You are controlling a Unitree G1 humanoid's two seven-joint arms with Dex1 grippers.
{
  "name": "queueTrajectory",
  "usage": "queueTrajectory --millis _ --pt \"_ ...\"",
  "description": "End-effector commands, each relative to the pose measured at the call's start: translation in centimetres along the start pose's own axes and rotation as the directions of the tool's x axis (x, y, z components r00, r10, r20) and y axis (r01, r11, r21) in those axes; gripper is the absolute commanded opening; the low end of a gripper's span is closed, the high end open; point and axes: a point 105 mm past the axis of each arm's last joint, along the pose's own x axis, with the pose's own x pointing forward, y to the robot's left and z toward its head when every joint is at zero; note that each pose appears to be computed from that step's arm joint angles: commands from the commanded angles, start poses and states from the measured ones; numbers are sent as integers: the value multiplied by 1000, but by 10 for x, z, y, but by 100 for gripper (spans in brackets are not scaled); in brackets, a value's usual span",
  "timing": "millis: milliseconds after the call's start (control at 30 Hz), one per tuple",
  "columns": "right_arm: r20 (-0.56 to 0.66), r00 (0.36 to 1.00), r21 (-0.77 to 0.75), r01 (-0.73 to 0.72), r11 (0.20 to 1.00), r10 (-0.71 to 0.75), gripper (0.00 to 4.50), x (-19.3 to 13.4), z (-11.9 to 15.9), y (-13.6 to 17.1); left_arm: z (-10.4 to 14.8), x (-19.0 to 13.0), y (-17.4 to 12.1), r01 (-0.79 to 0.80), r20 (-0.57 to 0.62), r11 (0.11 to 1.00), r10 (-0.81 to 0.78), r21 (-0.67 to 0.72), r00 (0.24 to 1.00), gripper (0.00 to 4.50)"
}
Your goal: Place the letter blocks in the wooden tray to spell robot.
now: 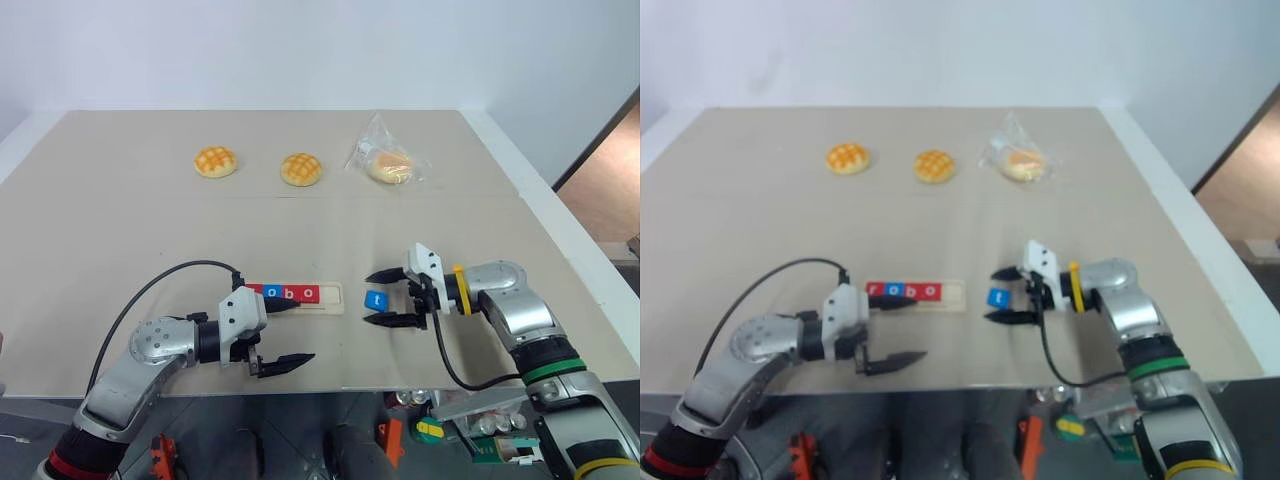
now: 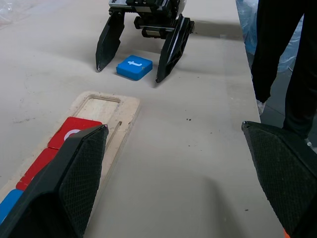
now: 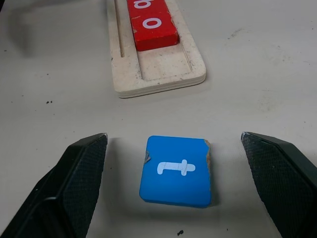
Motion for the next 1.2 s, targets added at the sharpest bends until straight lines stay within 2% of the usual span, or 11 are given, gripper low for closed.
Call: queueTrajectory --millis 33,367,667,767,900,967,1000,1067,1200 --pt "17 1000 -18 16 1000 -16 423 -6 1 2 10 -2 0 -1 18 998 0 55 1000 450" --pt "63 989 83 127 988 -133 423 -18 7 -1 15 -1 -1 31 37 997 -33 68 999 450" --pt "91 970 148 210 966 -225 423 6 3 32 13 -1 0 35 21 996 -37 81 999 450" --pt "82 949 172 289 942 -306 423 9 0 30 12 -1 1 36 15 996 -37 84 999 450" --pt "47 928 192 356 915 -370 342 9 -7 27 12 0 2 35 12 996 -36 87 999 450" --pt "36 923 191 370 909 -383 235 9 -10 28 11 0 3 34 13 996 -35 87 999 450" --pt "32 918 192 382 904 -395 212 8 -11 28 11 0 3 34 13 996 -35 88 999 450" --pt "27 911 199 399 895 -412 137 7 -12 28 10 0 3 33 13 996 -35 88 999 450" --pt "31 902 207 416 885 -431 126 6 -11 31 9 0 3 31 13 996 -33 89 999 450"
